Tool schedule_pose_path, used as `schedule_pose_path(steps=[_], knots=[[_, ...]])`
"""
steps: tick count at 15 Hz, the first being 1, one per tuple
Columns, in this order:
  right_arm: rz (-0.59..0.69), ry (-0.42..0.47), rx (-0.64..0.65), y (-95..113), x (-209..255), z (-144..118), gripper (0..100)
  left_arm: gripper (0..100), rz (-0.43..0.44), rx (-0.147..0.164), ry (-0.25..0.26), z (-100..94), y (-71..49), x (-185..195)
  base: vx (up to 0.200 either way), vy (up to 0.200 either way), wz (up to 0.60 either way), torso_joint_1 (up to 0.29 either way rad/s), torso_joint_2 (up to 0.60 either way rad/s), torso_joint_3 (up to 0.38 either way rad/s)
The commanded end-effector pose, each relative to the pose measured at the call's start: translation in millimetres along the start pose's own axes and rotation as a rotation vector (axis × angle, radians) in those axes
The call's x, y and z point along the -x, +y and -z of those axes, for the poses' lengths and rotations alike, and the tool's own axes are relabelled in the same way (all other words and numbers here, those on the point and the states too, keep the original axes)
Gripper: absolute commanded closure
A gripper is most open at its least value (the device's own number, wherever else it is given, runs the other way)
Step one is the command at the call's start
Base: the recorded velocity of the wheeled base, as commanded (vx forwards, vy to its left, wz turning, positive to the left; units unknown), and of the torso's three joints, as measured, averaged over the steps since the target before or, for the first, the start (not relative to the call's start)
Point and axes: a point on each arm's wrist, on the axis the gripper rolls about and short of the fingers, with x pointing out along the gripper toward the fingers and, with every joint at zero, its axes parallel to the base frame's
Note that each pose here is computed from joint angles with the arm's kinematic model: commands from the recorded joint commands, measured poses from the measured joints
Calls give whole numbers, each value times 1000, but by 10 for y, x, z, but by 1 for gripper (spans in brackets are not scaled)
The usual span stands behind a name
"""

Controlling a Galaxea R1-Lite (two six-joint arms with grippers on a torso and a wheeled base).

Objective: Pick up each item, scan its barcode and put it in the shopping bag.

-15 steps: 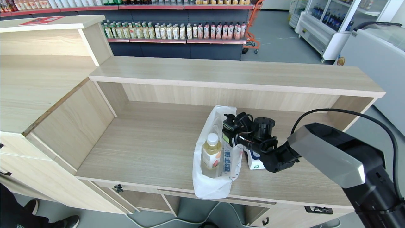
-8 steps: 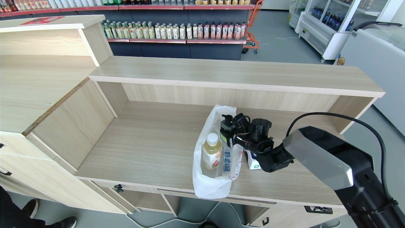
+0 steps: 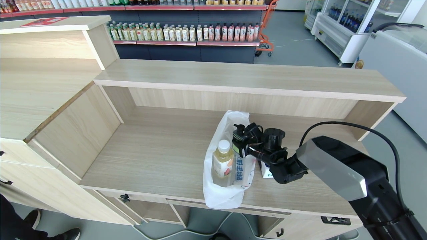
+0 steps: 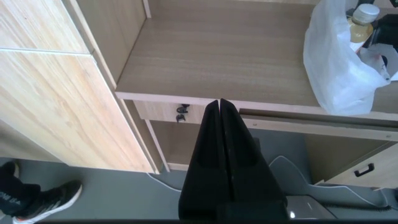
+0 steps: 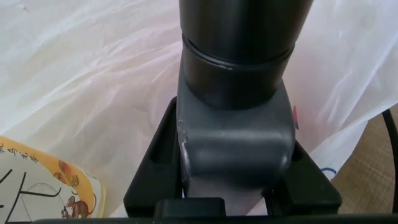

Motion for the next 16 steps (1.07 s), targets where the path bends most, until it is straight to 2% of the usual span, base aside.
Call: schedule_pose_path(steps=[1, 2, 3, 5, 7, 11, 12, 13, 16], knots=[[2, -5, 2, -5, 0, 9, 100, 100, 0, 0, 0, 1, 0, 0, 0, 0, 0, 0, 0, 0], [3, -4, 2, -2, 3, 20, 100, 100, 0, 0, 0, 1, 0, 0, 0, 0, 0, 0, 0, 0], [2, -1, 1, 1, 4, 31, 0, 100, 0, 0, 0, 1, 0, 0, 0, 0, 0, 0, 0, 0], [4, -3, 1, 0, 6, 26, 0, 100, 0, 0, 0, 1, 0, 0, 0, 0, 0, 0, 0, 0], [8, -30, 1, -23, 33, -117, 0, 100, 0, 0, 0, 1, 0, 0, 0, 0, 0, 0, 0, 0], [19, -100, -51, -86, 329, -764, 0, 100, 0, 0, 0, 1, 0, 0, 0, 0, 0, 0, 0, 0], [22, -104, -65, -94, 399, -851, 0, 100, 0, 0, 0, 1, 0, 0, 0, 0, 0, 0, 0, 0], [30, -106, -95, -125, 571, -1006, 0, 100, 0, 0, 0, 1, 0, 0, 0, 0, 0, 0, 0, 0], [79, -82, -172, -187, 1463, -1457, 0, 100, 0, 0, 2, 1, 0, -1, 0, 0, 0, 0, 0, 0]])
